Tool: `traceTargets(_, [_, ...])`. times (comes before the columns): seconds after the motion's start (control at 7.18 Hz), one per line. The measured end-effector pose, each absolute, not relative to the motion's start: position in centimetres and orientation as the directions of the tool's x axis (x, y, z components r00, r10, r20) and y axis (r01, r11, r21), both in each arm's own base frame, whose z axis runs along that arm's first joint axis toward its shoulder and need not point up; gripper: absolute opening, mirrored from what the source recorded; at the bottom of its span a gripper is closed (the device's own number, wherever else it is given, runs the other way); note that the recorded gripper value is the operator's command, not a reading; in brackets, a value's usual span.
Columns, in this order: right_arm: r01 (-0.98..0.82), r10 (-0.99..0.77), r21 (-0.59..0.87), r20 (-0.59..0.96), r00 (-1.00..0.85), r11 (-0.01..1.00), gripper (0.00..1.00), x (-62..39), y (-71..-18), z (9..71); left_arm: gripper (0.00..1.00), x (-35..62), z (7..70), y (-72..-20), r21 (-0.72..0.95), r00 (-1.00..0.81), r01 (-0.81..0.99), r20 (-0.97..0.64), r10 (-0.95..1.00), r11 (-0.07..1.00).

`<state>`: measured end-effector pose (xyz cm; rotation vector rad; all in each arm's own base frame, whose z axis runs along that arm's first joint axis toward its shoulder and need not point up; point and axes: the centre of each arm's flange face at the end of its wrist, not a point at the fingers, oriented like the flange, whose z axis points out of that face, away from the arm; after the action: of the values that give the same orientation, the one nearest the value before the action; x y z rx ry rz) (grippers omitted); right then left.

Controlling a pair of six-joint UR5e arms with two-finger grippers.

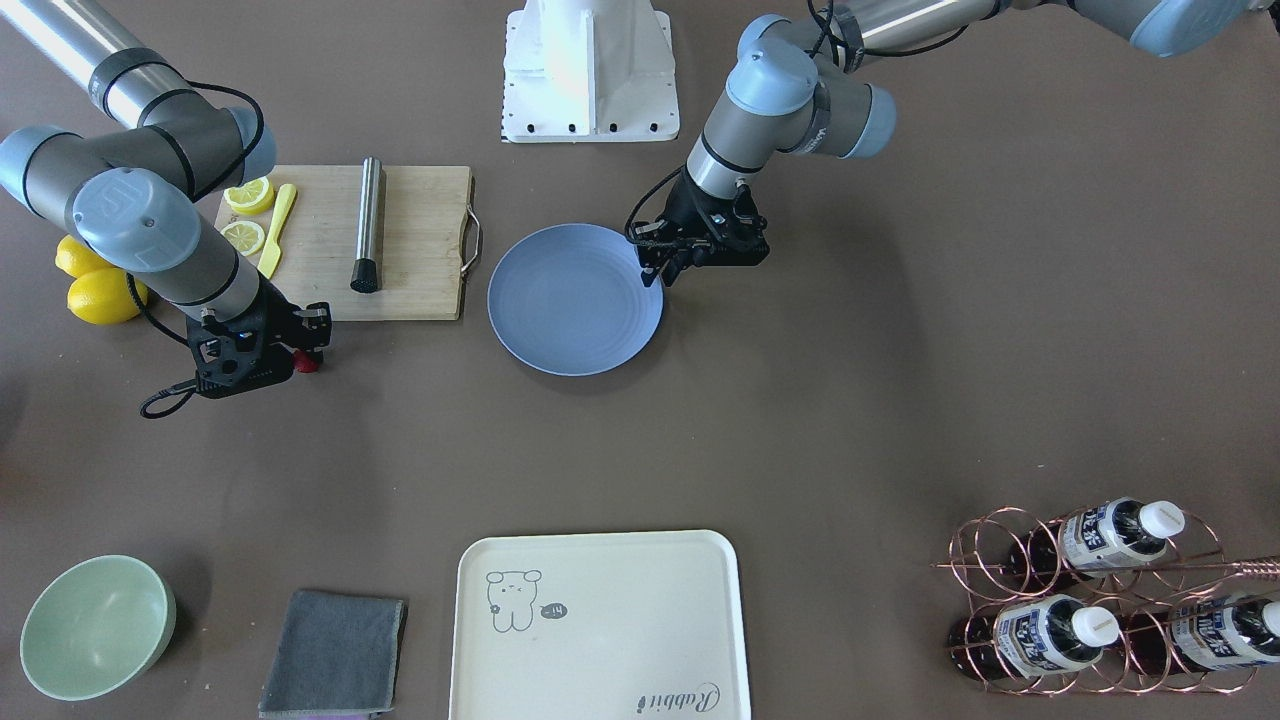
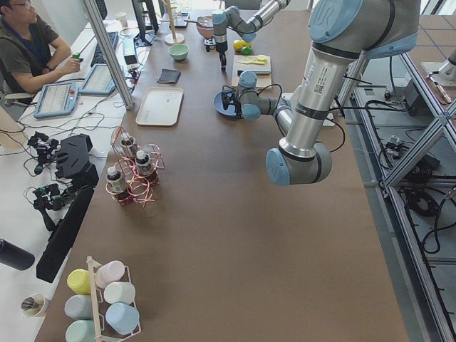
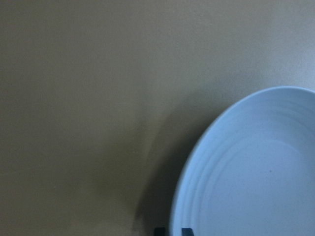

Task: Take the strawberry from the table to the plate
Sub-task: 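Grasp the red strawberry with the right gripper while the left gripper withdraws, then carry the strawberry over the blue plate with the right gripper and release it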

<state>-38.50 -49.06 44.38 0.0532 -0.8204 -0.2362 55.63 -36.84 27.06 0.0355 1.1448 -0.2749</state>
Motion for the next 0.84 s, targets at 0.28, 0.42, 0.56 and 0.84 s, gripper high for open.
traceTargets(0.28, [0.165, -0.222, 0.151, 0.747, 0.627, 0.975, 0.0, -39.4, -50.3, 39.9, 0.9, 54.2, 27.3, -38.1, -0.111, 0.38, 0.256, -0.902, -0.206, 0.96])
traceTargets(0.42, [0.138, -0.192, 0.136, 0.771, 0.607, 0.981, 0.0, -40.5, -50.9, 36.6, 0.91, 52.5, 27.9, -39.5, -0.114, 0.381, 0.274, -0.899, -0.217, 0.955])
traceTargets(0.56, [0.111, -0.157, 0.113, 0.798, 0.582, 0.987, 0.0, -42.4, -50.6, 32.9, 0.91, 50.2, 28.4, -41.3, -0.118, 0.386, 0.276, -0.895, -0.223, 0.954])
traceTargets(0.84, [0.074, -0.103, 0.075, 0.828, 0.552, 0.994, 0.0, -48.4, -47.6, 26.5, 0.91, 44.0, 31.2, -45.5, -0.086, 0.422, 0.245, -0.887, -0.186, 0.966])
